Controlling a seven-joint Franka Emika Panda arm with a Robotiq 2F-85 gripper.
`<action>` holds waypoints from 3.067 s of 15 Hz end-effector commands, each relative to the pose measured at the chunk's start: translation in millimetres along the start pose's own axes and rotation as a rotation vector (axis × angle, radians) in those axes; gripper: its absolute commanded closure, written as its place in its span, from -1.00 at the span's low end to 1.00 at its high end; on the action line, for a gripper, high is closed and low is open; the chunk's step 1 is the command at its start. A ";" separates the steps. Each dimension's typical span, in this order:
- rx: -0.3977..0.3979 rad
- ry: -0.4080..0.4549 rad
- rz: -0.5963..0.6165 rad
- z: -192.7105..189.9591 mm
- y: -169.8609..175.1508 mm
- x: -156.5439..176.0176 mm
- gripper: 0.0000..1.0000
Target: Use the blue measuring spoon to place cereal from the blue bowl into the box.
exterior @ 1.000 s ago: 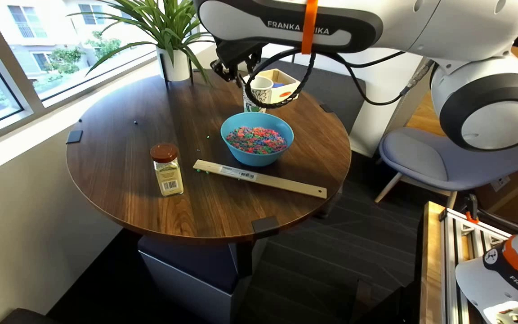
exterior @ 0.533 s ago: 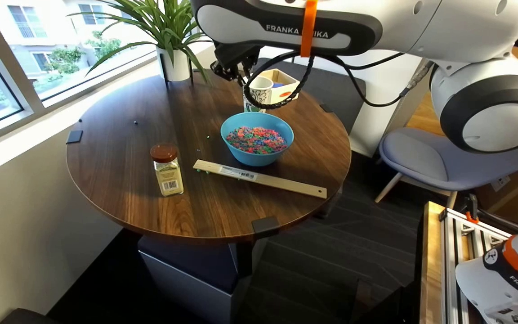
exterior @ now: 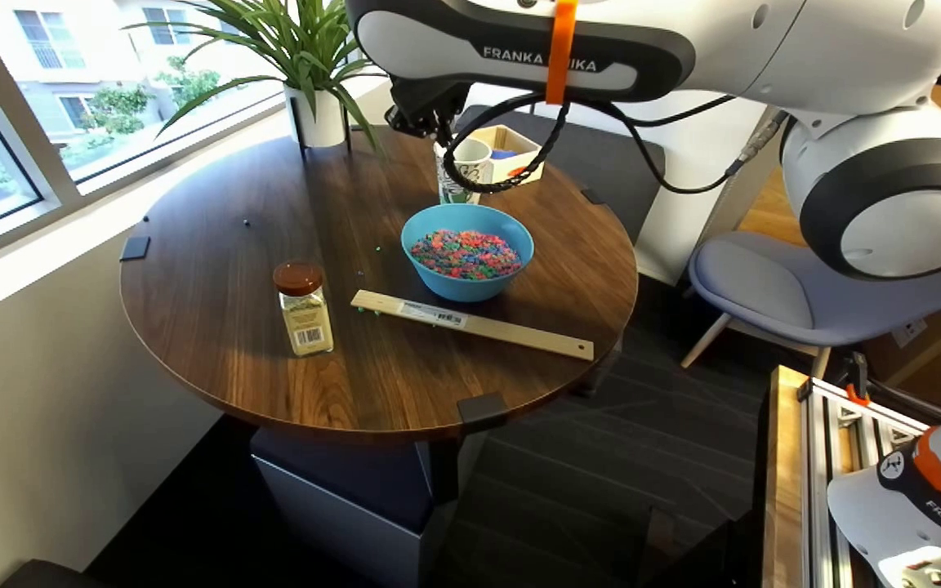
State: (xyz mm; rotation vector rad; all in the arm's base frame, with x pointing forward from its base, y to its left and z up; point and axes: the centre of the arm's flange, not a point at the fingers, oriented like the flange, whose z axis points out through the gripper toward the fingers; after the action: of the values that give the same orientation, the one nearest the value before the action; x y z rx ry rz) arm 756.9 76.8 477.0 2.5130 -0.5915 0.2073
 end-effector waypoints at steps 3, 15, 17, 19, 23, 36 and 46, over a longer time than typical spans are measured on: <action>0.034 0.001 -0.049 -58.8 12.9 7.9 0.87; 0.368 -0.072 -0.013 -143.1 103.9 -28.9 0.86; 0.457 -0.110 -0.049 -149.5 104.3 -41.0 0.86; 0.536 -0.170 -0.077 -146.0 101.0 -52.1 0.86; 0.527 -0.261 0.002 -118.3 87.7 -72.9 0.86; 0.253 -0.350 0.156 -110.7 69.3 -83.5 0.89; 0.571 -0.340 0.048 -73.2 62.5 -73.2 0.90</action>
State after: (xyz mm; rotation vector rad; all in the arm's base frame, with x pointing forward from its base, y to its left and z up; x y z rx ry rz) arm 695.0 118.4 583.4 2.9909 -0.9123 -0.0693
